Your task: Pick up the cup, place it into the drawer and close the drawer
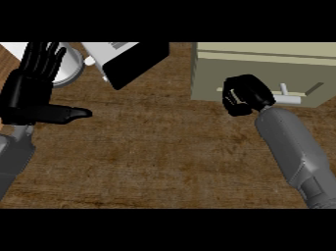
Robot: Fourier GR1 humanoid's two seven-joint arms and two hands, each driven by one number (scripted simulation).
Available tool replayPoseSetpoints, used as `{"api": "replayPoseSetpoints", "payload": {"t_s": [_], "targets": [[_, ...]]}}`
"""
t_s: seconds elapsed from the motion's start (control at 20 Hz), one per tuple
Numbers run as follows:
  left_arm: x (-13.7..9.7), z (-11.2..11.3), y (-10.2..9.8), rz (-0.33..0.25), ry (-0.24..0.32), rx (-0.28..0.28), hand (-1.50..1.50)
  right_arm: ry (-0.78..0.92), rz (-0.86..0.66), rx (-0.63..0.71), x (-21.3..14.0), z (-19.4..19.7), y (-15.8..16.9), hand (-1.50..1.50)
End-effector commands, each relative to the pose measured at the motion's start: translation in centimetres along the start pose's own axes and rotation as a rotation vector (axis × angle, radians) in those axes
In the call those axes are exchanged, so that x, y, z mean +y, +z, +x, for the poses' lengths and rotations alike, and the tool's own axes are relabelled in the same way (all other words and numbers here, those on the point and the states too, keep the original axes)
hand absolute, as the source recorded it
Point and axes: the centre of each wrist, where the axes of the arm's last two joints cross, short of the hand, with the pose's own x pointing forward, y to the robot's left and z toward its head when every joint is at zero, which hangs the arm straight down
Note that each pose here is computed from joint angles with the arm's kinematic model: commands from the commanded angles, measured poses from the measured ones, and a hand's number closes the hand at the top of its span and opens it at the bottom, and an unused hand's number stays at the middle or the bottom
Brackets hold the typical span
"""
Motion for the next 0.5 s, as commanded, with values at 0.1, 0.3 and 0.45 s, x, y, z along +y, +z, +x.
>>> {"api": "replayPoseSetpoints", "payload": {"t_s": [0.1,0.3,0.45], "targets": [[0.2,0.4,0.6,-0.044,0.02,0.001,-1.5,-0.036,0.031,0.106,-3.1,-1.6,-1.1,1.5],[-0.4,0.7,-0.3,-0.052,0.04,-0.004,-1.5,-0.07,-0.008,0.102,-5.1,-3.6,0.0,1.5],[-0.1,-0.3,0.5,-0.076,0.044,0.01,-1.5,-0.079,-0.007,0.108,-5.2,-3.6,-0.1,1.5]]}}
